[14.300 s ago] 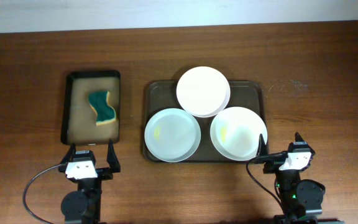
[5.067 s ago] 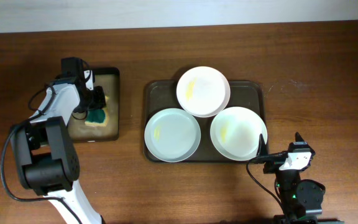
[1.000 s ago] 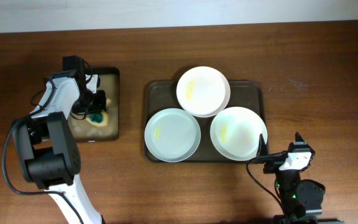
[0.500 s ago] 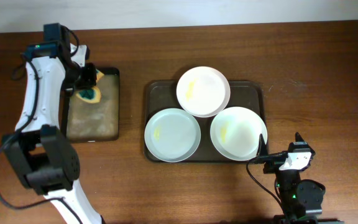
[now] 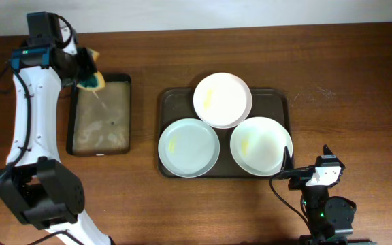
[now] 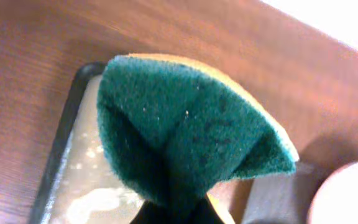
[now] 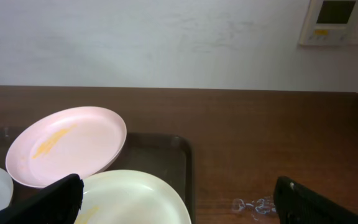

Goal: Clean dirty plates on tray and stack at the side

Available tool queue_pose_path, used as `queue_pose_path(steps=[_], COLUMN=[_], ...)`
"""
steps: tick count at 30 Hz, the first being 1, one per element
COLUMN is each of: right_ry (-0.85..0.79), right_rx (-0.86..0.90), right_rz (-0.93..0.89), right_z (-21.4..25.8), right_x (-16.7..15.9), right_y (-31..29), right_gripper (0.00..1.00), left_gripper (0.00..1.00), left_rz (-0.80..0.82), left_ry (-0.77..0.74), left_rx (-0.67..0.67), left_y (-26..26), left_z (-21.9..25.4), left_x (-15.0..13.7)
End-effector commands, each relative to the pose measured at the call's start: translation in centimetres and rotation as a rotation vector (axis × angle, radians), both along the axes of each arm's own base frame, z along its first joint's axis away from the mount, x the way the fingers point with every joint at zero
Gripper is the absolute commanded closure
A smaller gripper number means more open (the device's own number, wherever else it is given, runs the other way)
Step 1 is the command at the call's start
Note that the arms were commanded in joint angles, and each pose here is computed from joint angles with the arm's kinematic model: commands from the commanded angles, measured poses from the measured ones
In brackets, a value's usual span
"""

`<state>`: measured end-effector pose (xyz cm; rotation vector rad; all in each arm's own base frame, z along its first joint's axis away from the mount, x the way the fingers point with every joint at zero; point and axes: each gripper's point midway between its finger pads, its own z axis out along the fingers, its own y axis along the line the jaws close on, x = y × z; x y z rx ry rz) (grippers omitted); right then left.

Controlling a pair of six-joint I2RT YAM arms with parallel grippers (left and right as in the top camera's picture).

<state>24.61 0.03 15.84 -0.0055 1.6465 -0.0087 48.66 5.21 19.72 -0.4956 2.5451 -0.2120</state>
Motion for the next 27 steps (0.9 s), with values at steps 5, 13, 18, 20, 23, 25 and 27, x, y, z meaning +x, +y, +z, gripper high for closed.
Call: queue_pose_path(steps=[5, 13, 18, 20, 23, 25, 27], right_ry=[0.007, 0.007, 0.007, 0.007, 0.007, 0.007, 0.007], right_rx=[-0.004, -0.004, -0.004, -0.004, -0.004, -0.004, -0.004], right_rz=[-0.012, -0.012, -0.012, -0.012, -0.012, -0.012, -0.012], right_z=[-0.4, -0.4, -0.4, -0.4, -0.4, -0.4, -0.4], right_x=[0.0, 0.0, 0.0, 0.0, 0.0, 0.0, 0.0], right_y=[-0.2, -0.2, -0.2, -0.2, -0.2, -0.2, -0.2], right_gripper=[0.02, 0.02, 0.02, 0.02, 0.02, 0.02, 0.02], left_gripper=[1.00, 1.00, 1.00, 1.00, 1.00, 1.00, 1.00], left_rz=[0.058, -0.265, -0.246, -0.219, -0.194, -0.174, -0.137], left_ry=[-0.123, -0.161, -0.074, -0.052, -0.032, -0.023, -0.008], left_rx=[-0.011, 0.224, 0.472, 0.549, 0.652, 0.698, 0.744], left_y=[1.7, 0.4, 1.2, 1.4, 0.9, 1.0, 1.8], left_z=[2.3, 3.8, 3.6, 3.8, 4.4, 4.7, 5.1], left_x=[1.2, 0.8, 0.4, 0.3, 0.1, 0.0, -0.2])
